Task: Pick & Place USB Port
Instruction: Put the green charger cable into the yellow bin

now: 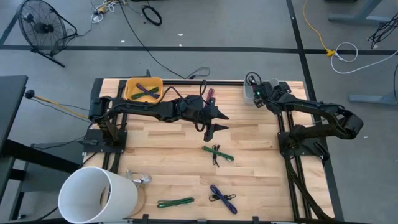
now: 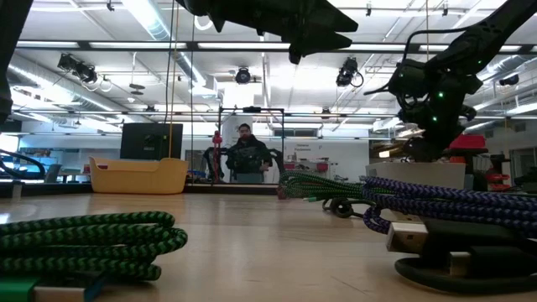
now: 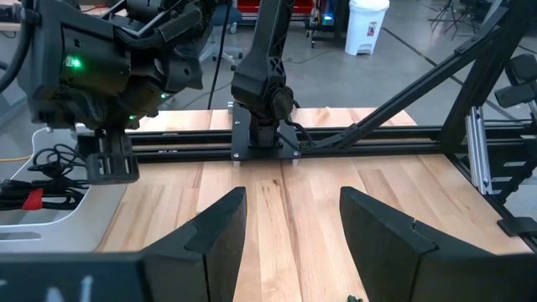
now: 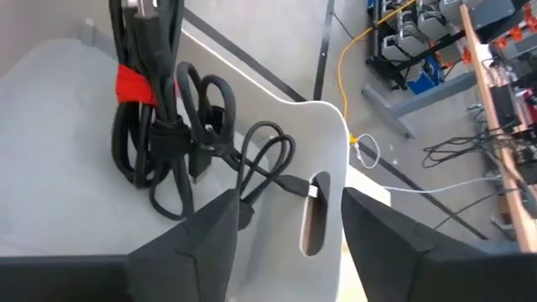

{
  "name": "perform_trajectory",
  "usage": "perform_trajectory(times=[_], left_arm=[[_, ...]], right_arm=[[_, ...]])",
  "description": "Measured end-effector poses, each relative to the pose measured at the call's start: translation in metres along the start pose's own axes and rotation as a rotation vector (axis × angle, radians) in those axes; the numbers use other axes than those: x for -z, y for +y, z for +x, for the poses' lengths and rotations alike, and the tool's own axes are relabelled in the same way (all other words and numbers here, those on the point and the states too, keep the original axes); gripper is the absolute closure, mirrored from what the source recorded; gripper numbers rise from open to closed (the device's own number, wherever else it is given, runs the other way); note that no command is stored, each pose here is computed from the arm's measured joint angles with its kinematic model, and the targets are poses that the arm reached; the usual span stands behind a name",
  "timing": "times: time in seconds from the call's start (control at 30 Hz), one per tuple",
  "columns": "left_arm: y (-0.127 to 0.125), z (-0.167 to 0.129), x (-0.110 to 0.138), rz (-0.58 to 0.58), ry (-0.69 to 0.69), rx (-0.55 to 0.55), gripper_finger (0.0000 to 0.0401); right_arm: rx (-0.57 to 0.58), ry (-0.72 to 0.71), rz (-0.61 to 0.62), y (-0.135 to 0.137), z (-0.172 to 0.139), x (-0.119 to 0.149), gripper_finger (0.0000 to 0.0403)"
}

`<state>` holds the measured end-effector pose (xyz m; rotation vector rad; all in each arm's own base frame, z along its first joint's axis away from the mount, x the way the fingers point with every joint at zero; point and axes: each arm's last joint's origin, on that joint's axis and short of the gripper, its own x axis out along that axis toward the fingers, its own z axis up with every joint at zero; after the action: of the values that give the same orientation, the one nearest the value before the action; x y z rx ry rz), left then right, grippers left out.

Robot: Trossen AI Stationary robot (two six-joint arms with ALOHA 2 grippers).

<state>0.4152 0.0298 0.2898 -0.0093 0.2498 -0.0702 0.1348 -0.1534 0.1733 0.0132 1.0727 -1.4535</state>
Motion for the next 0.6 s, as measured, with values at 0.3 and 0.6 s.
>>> perform_trajectory(times=[0.3, 0.6], left_arm=[[0.0, 0.0, 0.0, 0.0, 0.001, 0.0, 0.0204], [0.0, 0.0, 0.0, 0.001, 0.003, 0.0, 0.0204]], right_arm=[[-0.266, -0.011, 0.049, 0.003, -0.006, -0.013, 0.0205], [-0.825, -0.102, 0.098, 0.002, -0.044, -0.037, 0.0246]])
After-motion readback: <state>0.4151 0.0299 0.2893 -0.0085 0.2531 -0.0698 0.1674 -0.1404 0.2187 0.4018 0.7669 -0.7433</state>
